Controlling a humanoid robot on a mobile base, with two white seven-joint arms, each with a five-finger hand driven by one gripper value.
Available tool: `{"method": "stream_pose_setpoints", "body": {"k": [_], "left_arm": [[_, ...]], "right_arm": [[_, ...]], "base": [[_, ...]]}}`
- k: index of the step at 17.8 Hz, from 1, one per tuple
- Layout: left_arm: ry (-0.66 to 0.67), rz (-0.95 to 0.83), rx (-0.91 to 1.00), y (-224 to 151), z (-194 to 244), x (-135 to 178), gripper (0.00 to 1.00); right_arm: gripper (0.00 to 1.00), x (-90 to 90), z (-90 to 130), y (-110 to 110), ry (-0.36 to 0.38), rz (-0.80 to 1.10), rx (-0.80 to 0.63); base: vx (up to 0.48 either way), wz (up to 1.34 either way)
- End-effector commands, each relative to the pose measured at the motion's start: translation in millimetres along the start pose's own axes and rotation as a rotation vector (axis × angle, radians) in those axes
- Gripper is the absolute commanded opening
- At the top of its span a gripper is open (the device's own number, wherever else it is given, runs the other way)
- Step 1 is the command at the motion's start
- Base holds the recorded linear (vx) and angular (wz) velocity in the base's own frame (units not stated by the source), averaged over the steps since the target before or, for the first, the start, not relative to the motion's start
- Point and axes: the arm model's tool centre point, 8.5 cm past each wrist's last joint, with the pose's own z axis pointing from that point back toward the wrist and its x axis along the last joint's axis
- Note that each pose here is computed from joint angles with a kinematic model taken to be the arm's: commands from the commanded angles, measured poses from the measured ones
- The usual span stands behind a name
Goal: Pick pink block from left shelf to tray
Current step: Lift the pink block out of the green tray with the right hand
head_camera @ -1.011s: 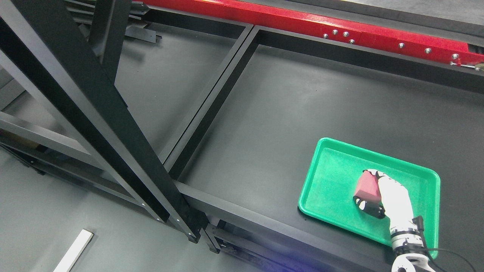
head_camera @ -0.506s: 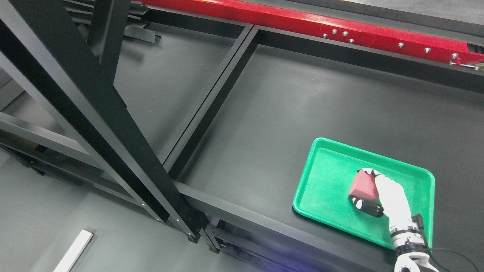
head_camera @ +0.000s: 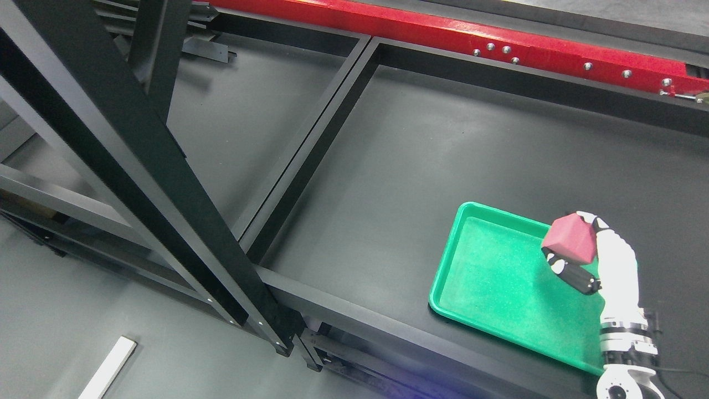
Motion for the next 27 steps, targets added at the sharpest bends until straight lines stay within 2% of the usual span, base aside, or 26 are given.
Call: {"method": "stream_pose_setpoints", "body": {"k": [1,4,18,27], "left_arm": [[0.008,-0.004,0.018,11.6,1.6,-5.1,1.00],[0.008,-0.004,0.018,11.6,1.6,-5.1,1.00],[0.008,-0.004,0.018,11.6,1.6,-5.1,1.00],[0.008,-0.004,0.018,11.6,1.6,-5.1,1.00]], "right_arm": [[0.03,-5.0,6.8,-47.5,0.028,-0.061,-0.178],[0.03,-14.4,10.9,-56.2,0.054,-0.074,-0.203],[0.03,-15.8,14.6,-51.1,0.076,-0.098,-0.196],[0.04,-26.6,24.0,-55.1,0.103,-0.109,-0.191]], "base": [[0.000,0.00],[0.000,0.00],[-0.007,0.01],[-0.061,0.15]]}}
